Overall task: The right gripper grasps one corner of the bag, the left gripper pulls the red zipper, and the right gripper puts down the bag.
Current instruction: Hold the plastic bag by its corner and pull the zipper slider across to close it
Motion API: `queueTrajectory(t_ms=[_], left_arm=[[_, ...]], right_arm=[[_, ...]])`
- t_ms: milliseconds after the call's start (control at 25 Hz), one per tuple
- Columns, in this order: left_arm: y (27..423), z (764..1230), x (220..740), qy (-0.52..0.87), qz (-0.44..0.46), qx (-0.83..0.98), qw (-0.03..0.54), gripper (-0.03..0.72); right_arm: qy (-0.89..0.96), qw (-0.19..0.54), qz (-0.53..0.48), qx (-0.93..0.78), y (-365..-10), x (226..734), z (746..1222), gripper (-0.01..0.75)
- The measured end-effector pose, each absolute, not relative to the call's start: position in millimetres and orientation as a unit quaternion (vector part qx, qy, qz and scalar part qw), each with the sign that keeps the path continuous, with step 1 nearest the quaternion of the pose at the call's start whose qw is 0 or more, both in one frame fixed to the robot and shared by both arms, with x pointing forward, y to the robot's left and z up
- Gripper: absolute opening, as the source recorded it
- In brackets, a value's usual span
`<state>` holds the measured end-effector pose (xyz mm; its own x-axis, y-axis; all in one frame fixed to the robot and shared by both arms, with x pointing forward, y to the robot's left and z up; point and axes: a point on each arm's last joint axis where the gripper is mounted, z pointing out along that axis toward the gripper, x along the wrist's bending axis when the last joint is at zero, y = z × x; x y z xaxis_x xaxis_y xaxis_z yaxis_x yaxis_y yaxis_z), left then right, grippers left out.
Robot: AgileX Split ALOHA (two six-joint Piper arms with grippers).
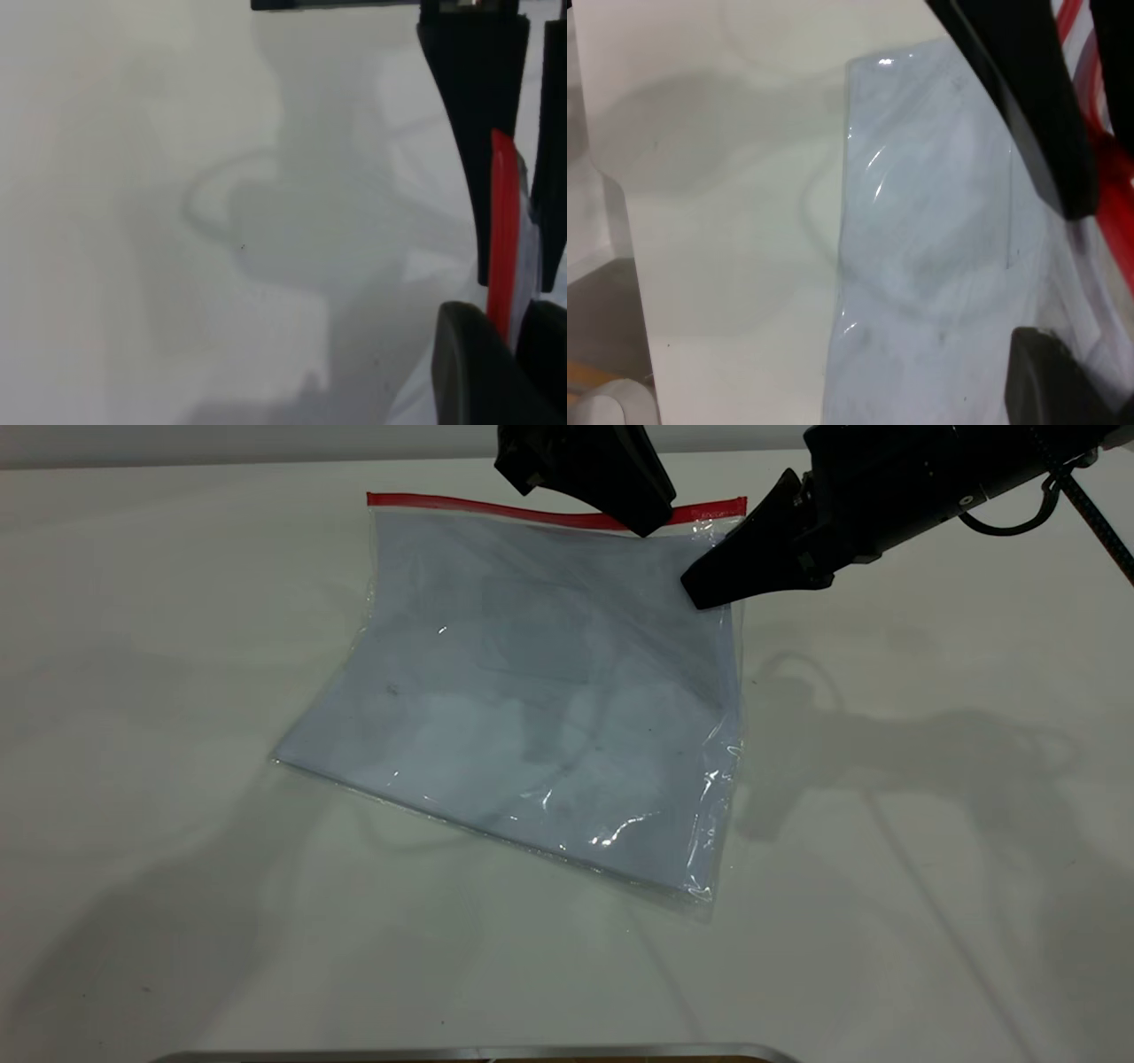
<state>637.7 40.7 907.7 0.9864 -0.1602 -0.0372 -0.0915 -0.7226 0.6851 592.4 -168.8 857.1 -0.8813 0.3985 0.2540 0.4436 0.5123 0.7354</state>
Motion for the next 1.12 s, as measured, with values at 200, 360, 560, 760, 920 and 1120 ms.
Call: queueTrajectory(t_ms=[200,360,560,760,920,1120], left_arm=[[40,908,638,-0.065,-0.043,0.926,0.368,0.078],[41,907,639,-0.065,-0.04,0.928,0.364,0.063],[41,906,641,-0.055,-0.03,0.932,0.356,0.062],[42,905,642,-0.055,-0.026,0.935,0.351,0.062],[41,906,644,-0.048,-0.014,0.934,0.353,0.062],[38,906,646,-0.042,0.005,0.935,0.352,0.062]], right_arm=[[-0.87,0.026,-0.43,-0.242,-169,592,857,0.034],[-0.869,0.026,-0.43,-0.244,-169,593,857,0.034],[-0.866,0.026,-0.429,-0.256,-169,593,857,0.034],[-0.862,0.028,-0.429,-0.27,-171,595,857,0.034],[-0.849,0.027,-0.441,-0.291,-184,599,859,0.034],[-0.831,0.034,-0.461,-0.308,-204,603,862,0.034]])
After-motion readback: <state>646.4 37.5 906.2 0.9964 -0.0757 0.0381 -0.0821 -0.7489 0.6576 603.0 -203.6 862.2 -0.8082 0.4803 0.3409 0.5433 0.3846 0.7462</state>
